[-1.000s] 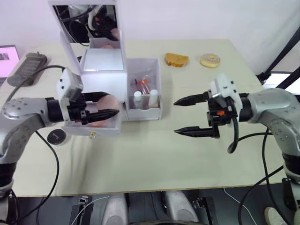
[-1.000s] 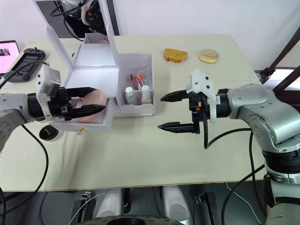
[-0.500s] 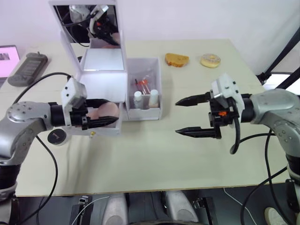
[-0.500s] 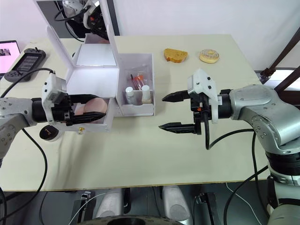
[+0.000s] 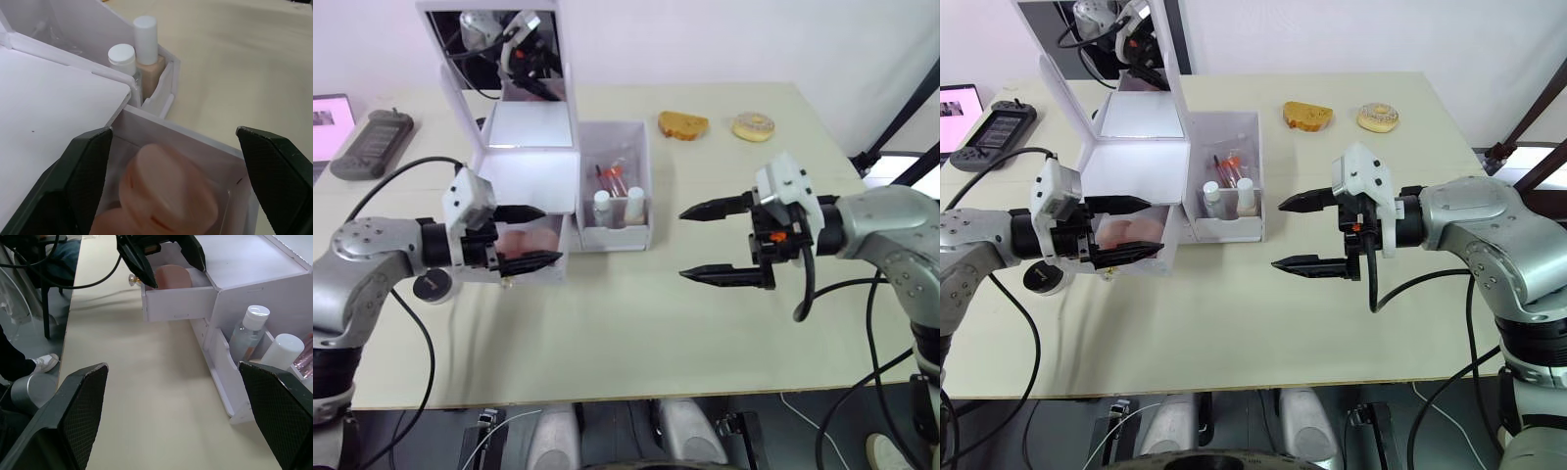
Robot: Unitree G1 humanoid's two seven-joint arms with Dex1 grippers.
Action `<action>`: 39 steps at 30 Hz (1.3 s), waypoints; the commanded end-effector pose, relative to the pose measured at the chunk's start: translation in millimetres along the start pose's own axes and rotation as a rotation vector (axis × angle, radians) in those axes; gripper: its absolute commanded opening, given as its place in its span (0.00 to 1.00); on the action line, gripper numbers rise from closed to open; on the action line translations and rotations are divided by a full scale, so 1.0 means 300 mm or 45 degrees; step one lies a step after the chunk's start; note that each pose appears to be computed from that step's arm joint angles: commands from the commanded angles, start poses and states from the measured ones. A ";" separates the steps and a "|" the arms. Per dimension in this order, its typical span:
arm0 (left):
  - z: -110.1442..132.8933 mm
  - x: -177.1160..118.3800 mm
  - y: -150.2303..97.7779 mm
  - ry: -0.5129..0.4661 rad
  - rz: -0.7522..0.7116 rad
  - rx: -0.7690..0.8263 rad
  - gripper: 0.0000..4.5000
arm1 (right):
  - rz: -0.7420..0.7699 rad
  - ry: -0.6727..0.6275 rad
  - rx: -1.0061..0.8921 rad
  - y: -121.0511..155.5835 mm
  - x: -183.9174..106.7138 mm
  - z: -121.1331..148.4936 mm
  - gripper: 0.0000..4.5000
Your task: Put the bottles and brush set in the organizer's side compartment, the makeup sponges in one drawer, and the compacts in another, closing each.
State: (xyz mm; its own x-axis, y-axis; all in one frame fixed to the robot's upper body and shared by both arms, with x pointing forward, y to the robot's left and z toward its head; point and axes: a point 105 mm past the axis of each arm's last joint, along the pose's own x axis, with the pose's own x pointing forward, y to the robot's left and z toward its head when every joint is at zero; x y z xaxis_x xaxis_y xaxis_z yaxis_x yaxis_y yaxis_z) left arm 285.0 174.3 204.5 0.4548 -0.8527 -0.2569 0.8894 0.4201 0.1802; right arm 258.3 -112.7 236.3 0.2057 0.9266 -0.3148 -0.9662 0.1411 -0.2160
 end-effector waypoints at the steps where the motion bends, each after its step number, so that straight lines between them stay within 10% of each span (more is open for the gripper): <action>1: 0.060 -0.029 0.009 -0.051 0.018 0.059 0.98 | -0.017 -0.017 -0.067 0.000 -0.016 0.037 1.00; 15: 0.124 -0.138 0.039 -0.013 0.086 0.108 0.98 | 0.009 -0.028 -0.073 0.002 -0.013 0.044 1.00; 25: 0.063 -0.174 0.032 0.118 0.060 0.141 0.01 | 0.026 -0.036 -0.083 0.000 -0.005 0.053 1.00; 39: -0.010 -0.118 0.057 0.218 0.034 0.173 0.01 | 0.002 -0.030 -0.087 -0.001 -0.011 0.055 1.00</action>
State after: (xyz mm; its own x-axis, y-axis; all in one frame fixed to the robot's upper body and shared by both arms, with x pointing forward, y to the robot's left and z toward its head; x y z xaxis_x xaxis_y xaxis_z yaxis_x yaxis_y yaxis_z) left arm 283.2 214.9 208.3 0.4865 -0.7725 -0.4080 0.8729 0.4107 0.2634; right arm 258.8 -110.7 241.7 0.1908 0.9308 -0.3117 -0.9664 0.1224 -0.2261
